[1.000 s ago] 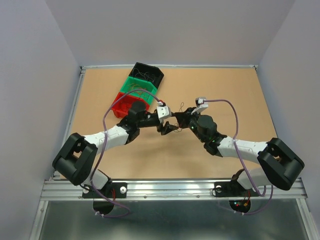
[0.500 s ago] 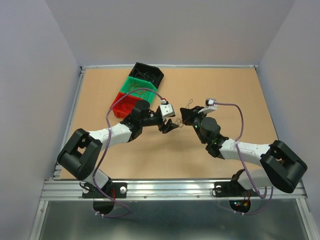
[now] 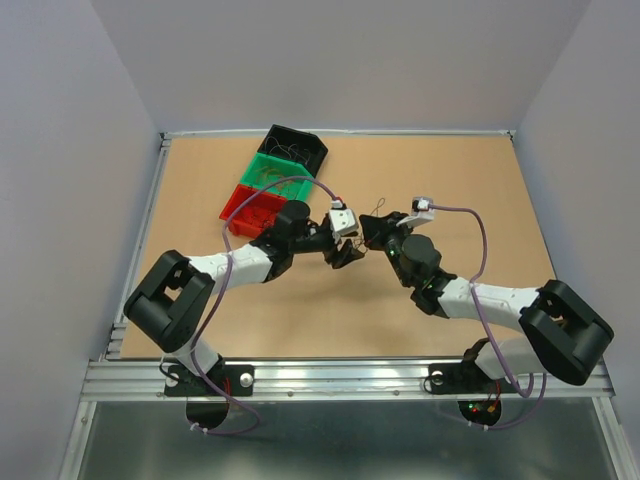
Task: Untangle the cables
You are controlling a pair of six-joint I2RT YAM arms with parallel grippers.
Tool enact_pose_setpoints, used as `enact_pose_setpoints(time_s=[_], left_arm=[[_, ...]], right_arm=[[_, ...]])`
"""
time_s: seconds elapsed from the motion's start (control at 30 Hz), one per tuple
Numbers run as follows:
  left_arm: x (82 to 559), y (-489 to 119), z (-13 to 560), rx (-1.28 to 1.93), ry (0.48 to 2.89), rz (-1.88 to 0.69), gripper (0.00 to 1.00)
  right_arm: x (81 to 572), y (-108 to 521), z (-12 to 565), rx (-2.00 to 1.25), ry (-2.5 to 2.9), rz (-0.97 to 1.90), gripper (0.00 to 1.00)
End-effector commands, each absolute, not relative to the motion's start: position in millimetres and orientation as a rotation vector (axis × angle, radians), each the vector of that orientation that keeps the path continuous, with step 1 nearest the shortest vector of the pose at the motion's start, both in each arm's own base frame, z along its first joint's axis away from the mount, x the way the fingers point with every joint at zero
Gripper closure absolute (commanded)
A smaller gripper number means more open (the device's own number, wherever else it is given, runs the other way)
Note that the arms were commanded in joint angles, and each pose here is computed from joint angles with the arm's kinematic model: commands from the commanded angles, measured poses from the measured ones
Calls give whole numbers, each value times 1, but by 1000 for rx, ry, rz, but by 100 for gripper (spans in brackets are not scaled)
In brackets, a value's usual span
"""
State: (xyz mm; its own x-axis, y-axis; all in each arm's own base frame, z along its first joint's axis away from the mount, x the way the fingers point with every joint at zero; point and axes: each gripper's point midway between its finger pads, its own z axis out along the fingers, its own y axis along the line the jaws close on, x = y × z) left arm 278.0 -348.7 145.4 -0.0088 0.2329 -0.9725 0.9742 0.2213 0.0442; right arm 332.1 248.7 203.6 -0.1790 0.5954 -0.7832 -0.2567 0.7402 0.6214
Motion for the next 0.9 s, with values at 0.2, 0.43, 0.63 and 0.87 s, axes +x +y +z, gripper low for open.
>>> enact_pose_setpoints(time_s=[0.2,0.43,0.63,0.87], left_arm=[[292,-369,183,1156,1371,-874,71],[313,-354,192,1050,1421,-826,100],[341,-327,195,942,1496,-877,100],[386,-286,215,818,1527,-855,100]], right_arm=[[330,258,217,286,1523,830,99],[332,254,214,278,1522,786,58],[334,229,210,382,1500,715,19],[329,198,214,502,1446,648,18]])
